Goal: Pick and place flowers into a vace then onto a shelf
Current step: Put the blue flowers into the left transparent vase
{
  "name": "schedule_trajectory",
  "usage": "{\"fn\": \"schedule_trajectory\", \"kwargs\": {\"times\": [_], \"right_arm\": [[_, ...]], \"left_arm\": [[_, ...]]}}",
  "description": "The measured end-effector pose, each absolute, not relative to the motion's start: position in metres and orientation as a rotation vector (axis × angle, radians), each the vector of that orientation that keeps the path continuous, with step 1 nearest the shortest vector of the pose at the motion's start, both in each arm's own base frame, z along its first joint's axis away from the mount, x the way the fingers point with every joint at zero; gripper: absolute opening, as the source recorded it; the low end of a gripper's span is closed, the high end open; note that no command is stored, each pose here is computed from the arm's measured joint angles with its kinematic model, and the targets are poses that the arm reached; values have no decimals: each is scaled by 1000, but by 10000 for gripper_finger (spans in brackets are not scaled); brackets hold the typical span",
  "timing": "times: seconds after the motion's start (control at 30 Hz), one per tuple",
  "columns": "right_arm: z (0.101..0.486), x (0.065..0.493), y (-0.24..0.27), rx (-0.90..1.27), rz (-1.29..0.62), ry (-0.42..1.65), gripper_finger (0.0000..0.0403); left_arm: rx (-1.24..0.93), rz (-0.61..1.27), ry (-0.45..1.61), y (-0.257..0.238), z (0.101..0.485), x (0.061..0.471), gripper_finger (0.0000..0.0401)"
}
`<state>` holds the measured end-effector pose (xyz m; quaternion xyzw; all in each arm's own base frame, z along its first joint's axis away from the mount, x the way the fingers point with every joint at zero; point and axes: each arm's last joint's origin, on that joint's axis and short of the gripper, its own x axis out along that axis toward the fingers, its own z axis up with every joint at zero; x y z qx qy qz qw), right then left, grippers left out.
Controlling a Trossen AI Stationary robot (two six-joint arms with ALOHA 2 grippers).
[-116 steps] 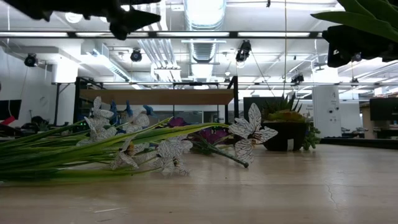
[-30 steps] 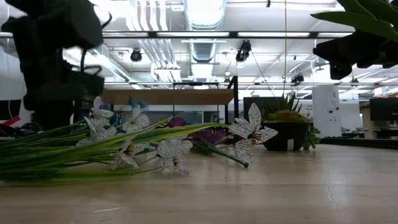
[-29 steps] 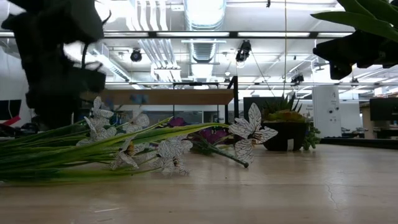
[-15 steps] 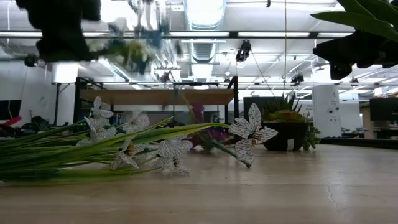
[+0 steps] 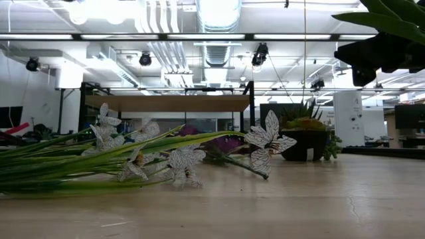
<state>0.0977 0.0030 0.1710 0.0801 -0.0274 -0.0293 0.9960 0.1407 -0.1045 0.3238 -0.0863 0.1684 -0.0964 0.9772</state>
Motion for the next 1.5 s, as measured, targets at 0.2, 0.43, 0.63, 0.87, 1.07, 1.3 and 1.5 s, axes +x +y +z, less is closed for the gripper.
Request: {"fn": "schedule_trajectory", "kwargs": {"times": [0.2, 0.43, 0.63, 0.87, 1.07, 1.3, 1.5], "right_arm": [[172, 98, 3, 221, -57, -64, 52], [172, 98, 2, 284, -96, -74, 52], [172, 97, 0, 291, -161, -83, 52], [172, 97, 0, 304, -160, -82, 52], [172, 97, 0, 304, -160, -80, 52], [171, 97, 0, 304, -161, -77, 52], [171, 97, 0, 303, -161, -74, 52]], "left_arm": [[-92, -348, 277, -122, 335, 127, 8], [-47, -531, 246, -144, 340, 98, 8], [30, -399, 108, -156, 348, 86, 8], [-19, -234, 83, -171, 344, 76, 8], [-73, -199, 95, -189, 335, 71, 8], [-77, -126, 92, -207, 321, 71, 8], [-55, -137, 101, -217, 313, 66, 8]]}}
